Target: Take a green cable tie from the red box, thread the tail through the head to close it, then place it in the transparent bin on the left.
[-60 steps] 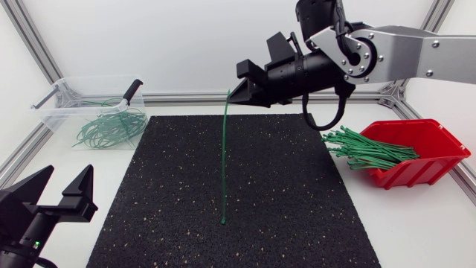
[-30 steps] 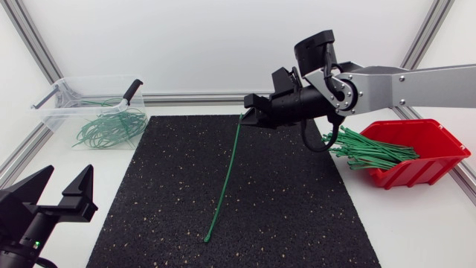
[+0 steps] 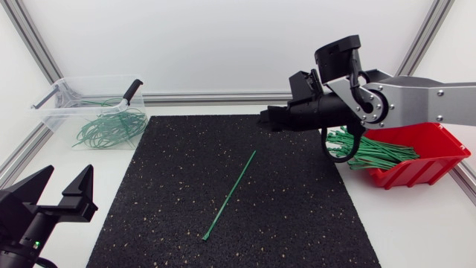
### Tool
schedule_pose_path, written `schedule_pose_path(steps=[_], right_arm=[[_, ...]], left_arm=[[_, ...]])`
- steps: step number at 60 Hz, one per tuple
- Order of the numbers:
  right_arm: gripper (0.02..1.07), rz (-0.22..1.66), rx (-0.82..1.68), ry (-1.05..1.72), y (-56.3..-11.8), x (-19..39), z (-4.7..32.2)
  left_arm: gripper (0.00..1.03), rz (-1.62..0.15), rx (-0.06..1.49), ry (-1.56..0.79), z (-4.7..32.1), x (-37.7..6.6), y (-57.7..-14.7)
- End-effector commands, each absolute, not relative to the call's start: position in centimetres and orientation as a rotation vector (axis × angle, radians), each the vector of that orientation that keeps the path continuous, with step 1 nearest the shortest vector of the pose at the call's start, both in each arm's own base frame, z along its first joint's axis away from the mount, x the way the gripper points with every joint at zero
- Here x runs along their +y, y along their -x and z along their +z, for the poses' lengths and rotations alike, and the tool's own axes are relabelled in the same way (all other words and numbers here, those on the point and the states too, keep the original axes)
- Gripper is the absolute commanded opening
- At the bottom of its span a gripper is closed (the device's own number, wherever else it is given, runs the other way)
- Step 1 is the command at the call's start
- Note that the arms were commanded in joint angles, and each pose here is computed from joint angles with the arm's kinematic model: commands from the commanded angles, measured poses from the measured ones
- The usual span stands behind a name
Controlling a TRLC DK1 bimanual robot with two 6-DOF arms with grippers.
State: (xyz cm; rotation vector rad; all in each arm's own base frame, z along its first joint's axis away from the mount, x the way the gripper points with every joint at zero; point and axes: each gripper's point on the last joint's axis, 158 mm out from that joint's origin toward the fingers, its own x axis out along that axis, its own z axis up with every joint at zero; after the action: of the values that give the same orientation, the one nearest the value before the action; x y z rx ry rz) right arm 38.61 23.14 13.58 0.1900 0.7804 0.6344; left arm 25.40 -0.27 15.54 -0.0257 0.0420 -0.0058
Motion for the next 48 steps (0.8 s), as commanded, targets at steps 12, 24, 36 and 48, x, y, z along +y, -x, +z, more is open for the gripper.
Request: schedule_pose_path(steps=[12,24,36,48], right_arm=[[0.64,0.816,0.780,0.117,-34.0,25.6,13.2],[0.67,0.916,0.763,0.390,-31.7,27.4,11.8],[0.82,0.976,0.816,0.612,-29.9,28.5,10.4],[0.87,1.122,0.848,0.817,-27.6,29.6,9.2]], left_arm=[[0.99,0.000,0.088,0.035,13.4,-0.2,-25.5],[0.99,0.000,0.088,0.035,13.4,-0.2,-25.5],[0.99,0.001,0.088,0.035,13.4,-0.1,-25.5],[0.99,0.003,0.089,0.035,13.3,-0.1,-25.5]])
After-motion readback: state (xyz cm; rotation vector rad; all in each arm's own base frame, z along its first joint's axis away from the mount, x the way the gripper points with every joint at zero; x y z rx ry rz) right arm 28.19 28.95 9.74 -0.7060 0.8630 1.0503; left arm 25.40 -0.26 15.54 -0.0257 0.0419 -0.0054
